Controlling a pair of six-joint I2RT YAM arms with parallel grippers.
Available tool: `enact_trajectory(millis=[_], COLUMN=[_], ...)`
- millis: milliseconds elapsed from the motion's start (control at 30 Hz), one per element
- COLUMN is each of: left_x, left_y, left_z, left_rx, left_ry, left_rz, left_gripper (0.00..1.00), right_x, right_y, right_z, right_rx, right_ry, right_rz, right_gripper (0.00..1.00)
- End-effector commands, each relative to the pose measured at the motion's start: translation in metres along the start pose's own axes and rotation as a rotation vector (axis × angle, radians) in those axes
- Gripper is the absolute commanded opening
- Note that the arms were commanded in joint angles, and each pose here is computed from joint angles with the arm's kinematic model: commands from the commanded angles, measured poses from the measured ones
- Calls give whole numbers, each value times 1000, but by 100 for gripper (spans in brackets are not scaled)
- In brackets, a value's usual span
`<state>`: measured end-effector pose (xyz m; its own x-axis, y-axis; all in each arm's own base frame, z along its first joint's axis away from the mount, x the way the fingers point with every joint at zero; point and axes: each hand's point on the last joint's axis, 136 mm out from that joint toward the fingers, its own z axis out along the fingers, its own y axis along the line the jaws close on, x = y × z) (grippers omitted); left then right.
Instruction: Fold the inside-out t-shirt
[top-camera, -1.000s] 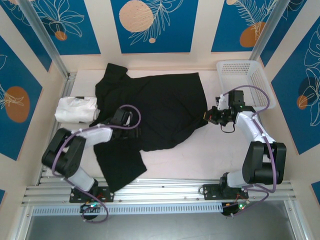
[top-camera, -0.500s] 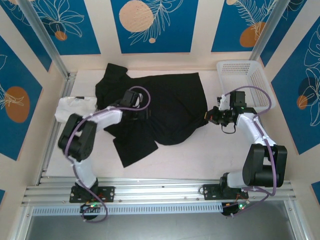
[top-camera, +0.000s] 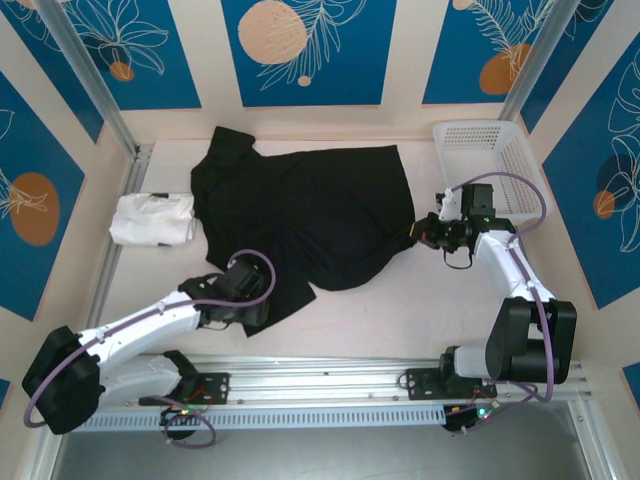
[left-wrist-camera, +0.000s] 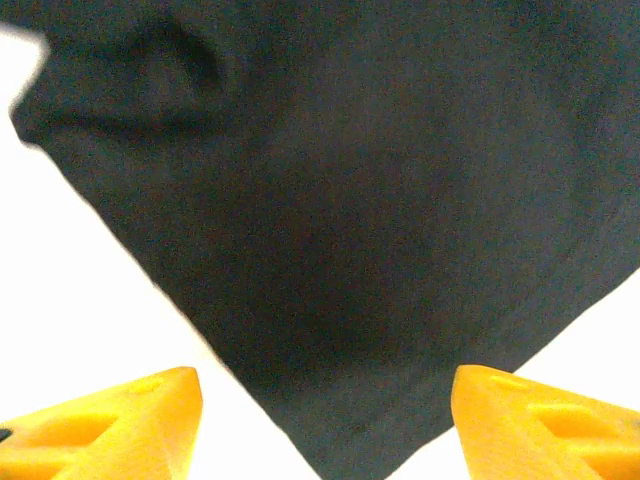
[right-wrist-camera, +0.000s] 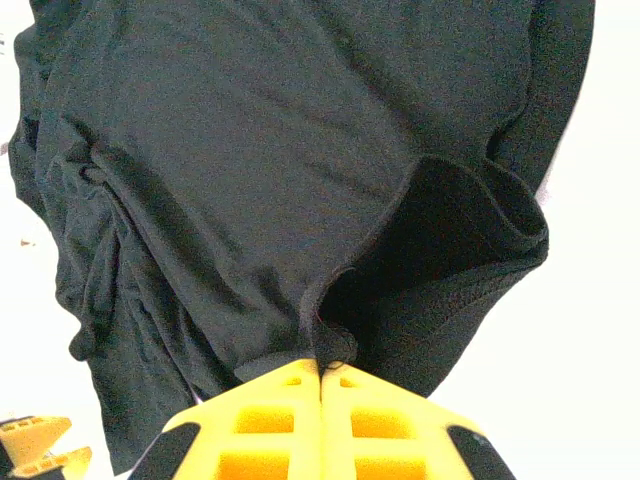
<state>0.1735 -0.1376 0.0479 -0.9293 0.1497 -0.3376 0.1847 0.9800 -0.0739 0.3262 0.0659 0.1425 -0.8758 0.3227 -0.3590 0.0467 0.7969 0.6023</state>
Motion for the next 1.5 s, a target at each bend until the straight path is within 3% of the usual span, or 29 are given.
enact_trajectory(millis=[0,267,367,500,633,767,900,1033,1200,1333,1467], left_x=[32,49,51,48,31,-9,-73,-121,-143,-151,-163], left_y=[12,-18,-20,-17,-9,1,15,41,52,51,50], left_z=[4,28,39,43,34,-3,-99,-245,-429,-537,-602], left_rx=[-59,-9,-15,-37,-69,-102,-133,-160,-8,99,88], left_ry=[83,158,161,138,42,-160,-502,-867,-1283,-1488,-1624], left_rz=[-49,16,23,31,40,45,55,49,76,103,118], left_gripper=[67,61,48,23,0,0,0,0,0,0,0], right_x=[2,2,3,2,1,-2,-14,-26,-32,-20,-3], right_y=[5,4,5,7,9,19,45,76,129,178,217], right_z=[-4,-3,-1,-3,-4,-9,-37,-98,-201,-295,-368], right_rx=[-23,-24,-30,-33,-42,-78,-130,-103,-89,-90,-103], right_ry=[-9,-6,-1,-3,-6,-29,-111,-270,-535,-756,-934], right_rz=[1,0,3,0,-2,-15,-69,-160,-270,-367,-459], right_gripper=[0,0,0,0,0,0,0,0,0,0,0])
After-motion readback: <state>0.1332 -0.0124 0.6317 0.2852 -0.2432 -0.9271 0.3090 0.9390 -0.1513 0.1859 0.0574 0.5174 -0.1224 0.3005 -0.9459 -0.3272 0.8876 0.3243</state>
